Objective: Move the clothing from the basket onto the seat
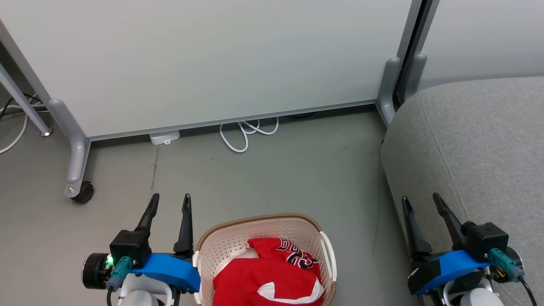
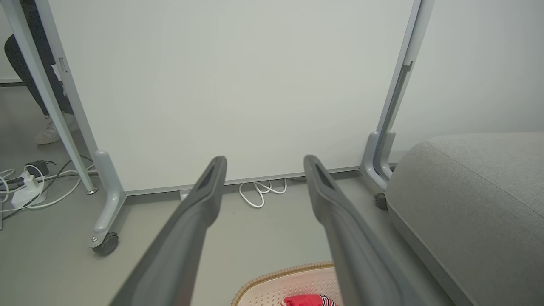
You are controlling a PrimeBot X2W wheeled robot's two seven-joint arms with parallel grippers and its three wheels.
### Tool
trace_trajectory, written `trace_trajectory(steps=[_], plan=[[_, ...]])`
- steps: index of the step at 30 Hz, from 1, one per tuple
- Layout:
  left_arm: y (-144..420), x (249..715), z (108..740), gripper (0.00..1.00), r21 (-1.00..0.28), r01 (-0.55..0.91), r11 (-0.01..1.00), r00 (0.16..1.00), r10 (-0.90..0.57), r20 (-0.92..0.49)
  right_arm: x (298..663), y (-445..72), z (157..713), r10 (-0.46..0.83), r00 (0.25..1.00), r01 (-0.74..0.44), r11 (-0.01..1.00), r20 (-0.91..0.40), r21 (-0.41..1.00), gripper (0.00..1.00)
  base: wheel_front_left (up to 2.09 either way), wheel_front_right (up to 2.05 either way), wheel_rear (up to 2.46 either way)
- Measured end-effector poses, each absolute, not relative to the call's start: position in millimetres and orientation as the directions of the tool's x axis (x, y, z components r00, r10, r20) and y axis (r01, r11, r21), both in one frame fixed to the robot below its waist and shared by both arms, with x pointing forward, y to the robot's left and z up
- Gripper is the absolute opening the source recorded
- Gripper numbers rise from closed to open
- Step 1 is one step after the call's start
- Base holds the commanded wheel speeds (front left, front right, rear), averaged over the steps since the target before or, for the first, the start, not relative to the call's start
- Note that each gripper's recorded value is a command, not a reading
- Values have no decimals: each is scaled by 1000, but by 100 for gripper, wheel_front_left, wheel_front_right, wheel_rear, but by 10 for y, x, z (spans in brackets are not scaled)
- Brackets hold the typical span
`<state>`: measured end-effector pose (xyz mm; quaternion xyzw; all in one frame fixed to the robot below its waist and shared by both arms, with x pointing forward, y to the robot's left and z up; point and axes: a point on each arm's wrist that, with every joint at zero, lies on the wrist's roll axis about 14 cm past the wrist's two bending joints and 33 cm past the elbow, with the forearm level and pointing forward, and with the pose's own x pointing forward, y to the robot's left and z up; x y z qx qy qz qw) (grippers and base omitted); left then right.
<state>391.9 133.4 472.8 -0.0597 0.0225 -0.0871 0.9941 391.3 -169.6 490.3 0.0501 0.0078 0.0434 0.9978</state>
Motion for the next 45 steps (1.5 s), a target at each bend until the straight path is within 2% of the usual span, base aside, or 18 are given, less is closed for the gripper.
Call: trace_trajectory(steps=[16, 28, 36, 45], plan=[[1313, 3930, 4686, 100, -121, 176, 977, 982, -182, -45, 3934, -1688, 4888, 90, 996, -89, 991, -11, 97, 100, 0, 0, 0], [1051, 4140, 4045, 100, -136, 256, 957, 930, -283, -235, 4165, -1687, 4824, 95, 995, -92, 991, -19, 102, 100, 0, 0, 0], [759, 4416, 3297, 100, -168, 344, 924, 820, -382, -427, 4464, -1718, 4580, 99, 993, -93, 991, -61, 97, 100, 0, 0, 0], [346, 4295, 2368, 100, -251, 454, 855, 578, -497, -647, 4602, -1814, 4159, 85, 986, -68, 991, -142, 118, 100, 0, 0, 0]])
